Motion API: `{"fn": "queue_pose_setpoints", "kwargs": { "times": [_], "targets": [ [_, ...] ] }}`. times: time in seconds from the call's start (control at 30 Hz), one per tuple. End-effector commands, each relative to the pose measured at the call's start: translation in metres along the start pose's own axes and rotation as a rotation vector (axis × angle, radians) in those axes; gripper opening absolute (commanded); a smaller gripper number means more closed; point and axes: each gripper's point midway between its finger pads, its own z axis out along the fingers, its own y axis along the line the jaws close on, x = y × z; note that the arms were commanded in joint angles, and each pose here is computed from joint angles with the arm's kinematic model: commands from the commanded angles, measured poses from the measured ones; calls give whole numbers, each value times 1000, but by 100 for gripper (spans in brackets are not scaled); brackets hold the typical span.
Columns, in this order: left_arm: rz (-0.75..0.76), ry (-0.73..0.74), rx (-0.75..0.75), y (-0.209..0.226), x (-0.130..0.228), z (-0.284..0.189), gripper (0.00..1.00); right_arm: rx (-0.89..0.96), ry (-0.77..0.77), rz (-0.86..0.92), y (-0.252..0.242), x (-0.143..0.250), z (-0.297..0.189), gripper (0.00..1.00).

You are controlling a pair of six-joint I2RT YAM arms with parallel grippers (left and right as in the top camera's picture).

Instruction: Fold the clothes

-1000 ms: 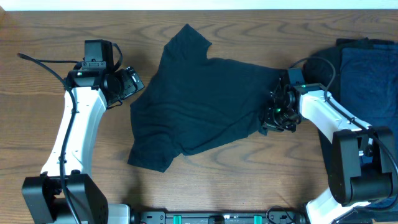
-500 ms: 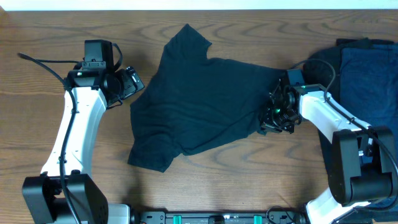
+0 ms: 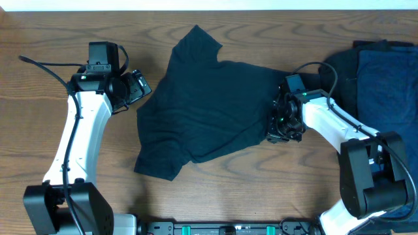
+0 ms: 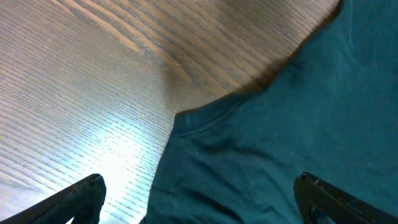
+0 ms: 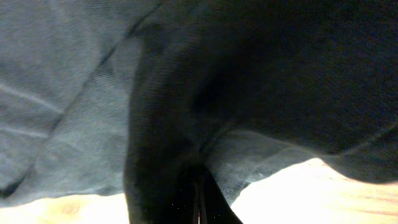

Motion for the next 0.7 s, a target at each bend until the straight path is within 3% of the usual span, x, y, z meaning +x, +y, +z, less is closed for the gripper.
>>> {"fn": "queue_pose_setpoints", "kwargs": {
  "times": [0.0,0.23,0.47,0.67],
  "targets": [
    [4,8,-1,0,1,1,98,43,-17,32,-7,0,-1,1],
    [4,8,-1,0,1,1,98,149,-18,93,-30,7,2,1],
    [4,8,-1,0,1,1,98,110,-2,101,-31,15,15,1],
    [4,8,-1,0,1,1,98,88,12,153,-35,11,-2,1]
  ]
}}
